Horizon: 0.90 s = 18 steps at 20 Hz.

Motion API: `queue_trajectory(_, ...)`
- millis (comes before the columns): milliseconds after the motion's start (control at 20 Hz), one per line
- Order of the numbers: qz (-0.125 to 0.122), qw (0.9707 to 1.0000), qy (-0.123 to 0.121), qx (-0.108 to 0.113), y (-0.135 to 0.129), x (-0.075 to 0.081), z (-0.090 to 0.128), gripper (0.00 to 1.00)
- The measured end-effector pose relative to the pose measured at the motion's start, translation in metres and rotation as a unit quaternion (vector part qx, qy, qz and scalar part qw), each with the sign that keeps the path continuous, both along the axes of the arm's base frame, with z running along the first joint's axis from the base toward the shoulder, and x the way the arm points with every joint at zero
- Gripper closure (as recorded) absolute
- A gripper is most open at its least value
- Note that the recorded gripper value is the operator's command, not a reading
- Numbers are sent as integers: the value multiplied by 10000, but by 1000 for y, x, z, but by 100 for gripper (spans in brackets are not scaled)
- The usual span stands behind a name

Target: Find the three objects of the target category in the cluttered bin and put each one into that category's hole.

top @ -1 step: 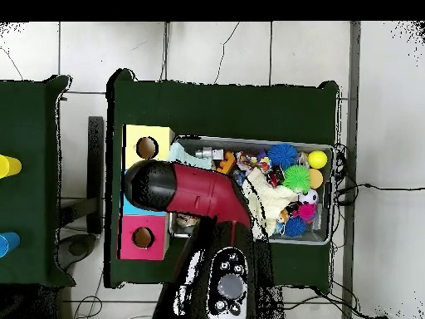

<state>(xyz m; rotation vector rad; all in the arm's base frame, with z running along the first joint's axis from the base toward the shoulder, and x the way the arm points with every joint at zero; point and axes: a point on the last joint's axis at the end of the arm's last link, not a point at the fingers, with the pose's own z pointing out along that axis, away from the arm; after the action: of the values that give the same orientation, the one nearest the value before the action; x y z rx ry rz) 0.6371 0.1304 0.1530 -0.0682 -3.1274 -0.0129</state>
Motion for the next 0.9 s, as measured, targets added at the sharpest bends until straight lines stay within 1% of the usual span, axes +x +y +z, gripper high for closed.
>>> queue_trajectory(250,56,9999,128,66,25,-2,12,100)
queue_trajectory(450,-46,9998,134,124,43,0,22,100)
queue_trajectory(500,-168,9997,111,163,54,2,29,100)
queue_trajectory(650,-305,9993,74,194,65,5,34,100)
queue_trajectory(700,-404,9989,38,216,72,7,38,100)
queue_trajectory(800,-524,9983,-17,247,79,11,42,100)
queue_trajectory(850,-642,9975,-77,280,85,16,46,100)
queue_trajectory(900,-698,9971,-104,295,87,19,48,100)
